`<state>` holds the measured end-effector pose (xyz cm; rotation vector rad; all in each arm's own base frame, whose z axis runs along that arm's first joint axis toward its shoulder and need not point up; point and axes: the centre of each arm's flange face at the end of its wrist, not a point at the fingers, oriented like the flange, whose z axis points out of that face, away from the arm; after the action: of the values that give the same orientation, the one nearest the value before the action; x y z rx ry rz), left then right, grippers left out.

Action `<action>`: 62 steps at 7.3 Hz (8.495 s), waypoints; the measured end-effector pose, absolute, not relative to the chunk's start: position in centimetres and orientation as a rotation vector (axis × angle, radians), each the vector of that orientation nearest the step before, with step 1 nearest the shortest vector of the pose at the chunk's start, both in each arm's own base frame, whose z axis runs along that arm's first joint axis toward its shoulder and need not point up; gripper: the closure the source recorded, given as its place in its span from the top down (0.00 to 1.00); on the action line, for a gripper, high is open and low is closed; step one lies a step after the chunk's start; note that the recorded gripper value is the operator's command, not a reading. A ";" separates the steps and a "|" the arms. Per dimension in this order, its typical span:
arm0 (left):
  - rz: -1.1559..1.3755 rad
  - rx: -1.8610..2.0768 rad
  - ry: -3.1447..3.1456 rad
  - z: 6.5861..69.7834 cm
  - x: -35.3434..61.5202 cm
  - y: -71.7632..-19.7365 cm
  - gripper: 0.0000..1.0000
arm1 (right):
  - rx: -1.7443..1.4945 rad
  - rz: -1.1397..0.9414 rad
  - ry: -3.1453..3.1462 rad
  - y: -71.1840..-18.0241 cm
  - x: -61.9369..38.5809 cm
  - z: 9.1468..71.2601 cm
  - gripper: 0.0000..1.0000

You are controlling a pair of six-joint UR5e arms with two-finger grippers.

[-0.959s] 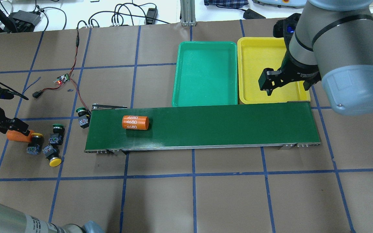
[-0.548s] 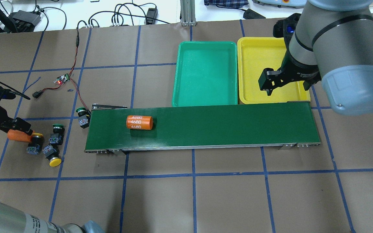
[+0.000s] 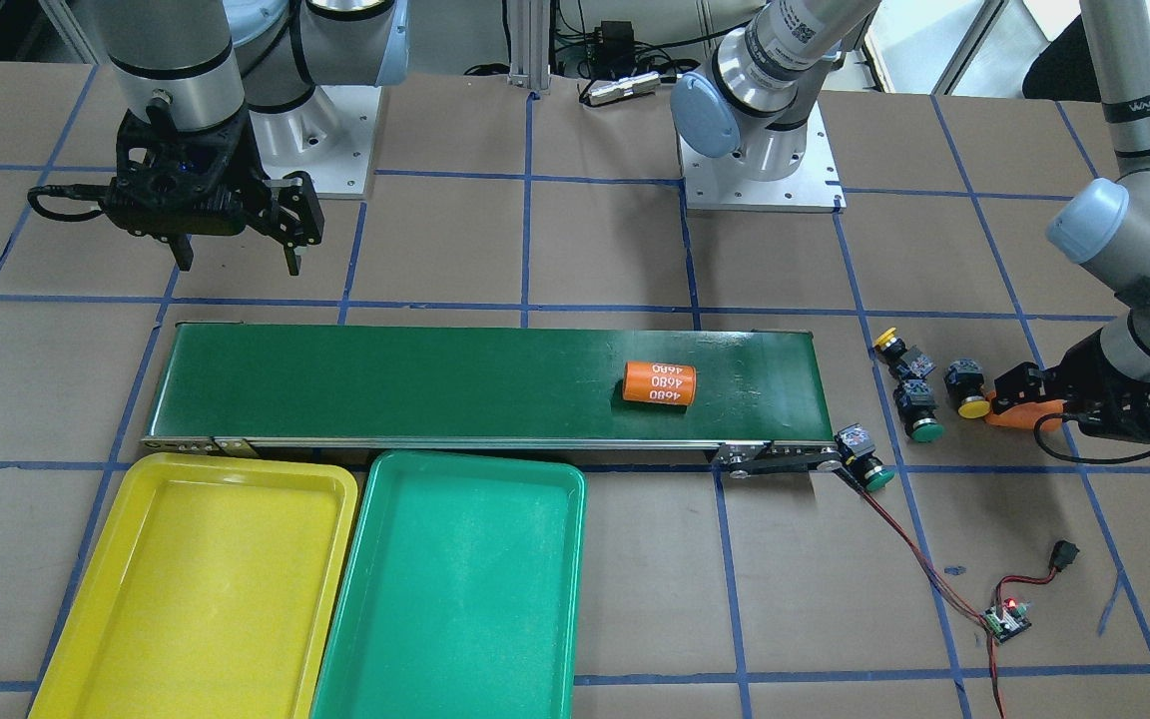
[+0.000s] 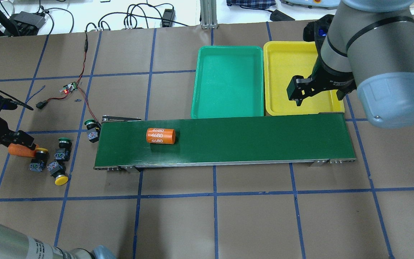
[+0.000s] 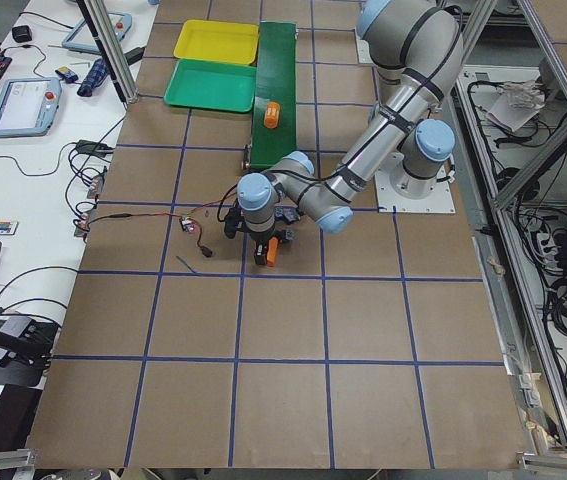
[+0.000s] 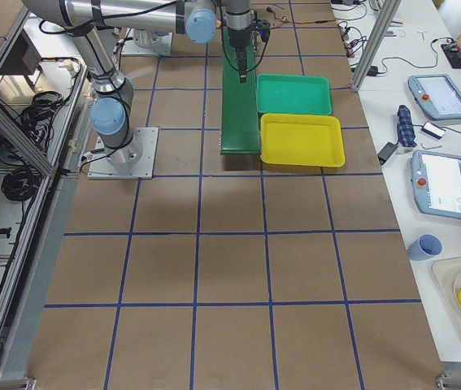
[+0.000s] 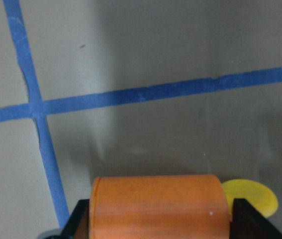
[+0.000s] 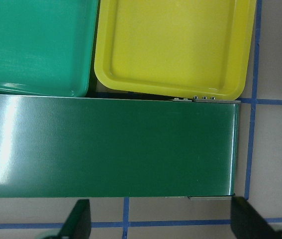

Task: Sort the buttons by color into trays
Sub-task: 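Lower the left gripper and grasp the second orange cell, then carry the second orange cell with the left gripper onto the belt, then release the cell on the belt and raise the left gripper, then move the left gripper down onto the yellow-capped push button, then lift the yellow-capped button and carry it onto the belt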

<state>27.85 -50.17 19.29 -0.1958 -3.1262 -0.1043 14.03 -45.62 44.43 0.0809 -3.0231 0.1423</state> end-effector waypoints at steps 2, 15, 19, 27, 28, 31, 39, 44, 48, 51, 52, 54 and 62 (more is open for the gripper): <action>-0.081 -0.202 -3.146 21.4 27.5 -50.4 0.00 | 0.081 0.142 -3.023 -45.6 14.0 44.4 1.00; -0.247 0.103 -2.964 27.9 -3.4 -52.6 0.71 | 0.082 0.144 -3.023 -45.6 14.0 44.3 1.00; -0.219 0.155 -3.001 29.4 -3.5 -51.5 1.00 | 0.079 0.139 -3.021 -45.7 13.8 44.2 1.00; -0.264 0.162 -3.044 34.6 -3.6 -50.8 1.00 | 0.099 0.136 -3.021 -45.7 13.9 44.1 1.00; -0.264 0.163 -3.045 34.7 -3.6 -50.9 1.00 | 0.100 0.137 -3.022 -45.7 13.9 44.1 1.00; -0.349 0.162 -3.031 34.2 -3.9 -50.5 1.00 | 0.102 0.138 -3.022 -45.7 14.0 44.1 1.00; -0.268 0.394 -3.001 38.7 8.9 -48.7 1.00 | 0.102 0.147 -3.024 -45.5 14.0 44.4 1.00; -0.142 0.204 -3.122 28.6 19.7 -48.7 1.00 | 0.102 0.146 -3.024 -45.5 14.1 44.4 1.00; -0.169 0.082 -3.138 22.5 21.1 -48.9 1.00 | 0.102 0.142 -3.024 -45.5 14.0 44.3 1.00; -0.236 0.102 -3.135 19.1 22.6 -48.9 0.99 | 0.102 0.143 -3.024 -45.5 14.0 44.3 1.00; -0.255 0.115 -3.130 18.2 23.1 -48.7 0.41 | 0.102 0.143 -3.023 -45.5 14.0 44.3 1.00; -0.274 0.121 -3.126 17.3 23.6 -48.6 0.00 | 0.102 0.144 -3.023 -45.5 14.0 44.3 1.00; -0.274 -0.100 -3.125 33.5 15.6 -54.1 0.00 | 0.102 0.145 -3.024 -45.5 14.0 44.3 1.00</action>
<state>15.62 -54.14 33.50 -0.1001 -3.1252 -0.2740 14.05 -45.52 44.31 0.1018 -3.0238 0.1451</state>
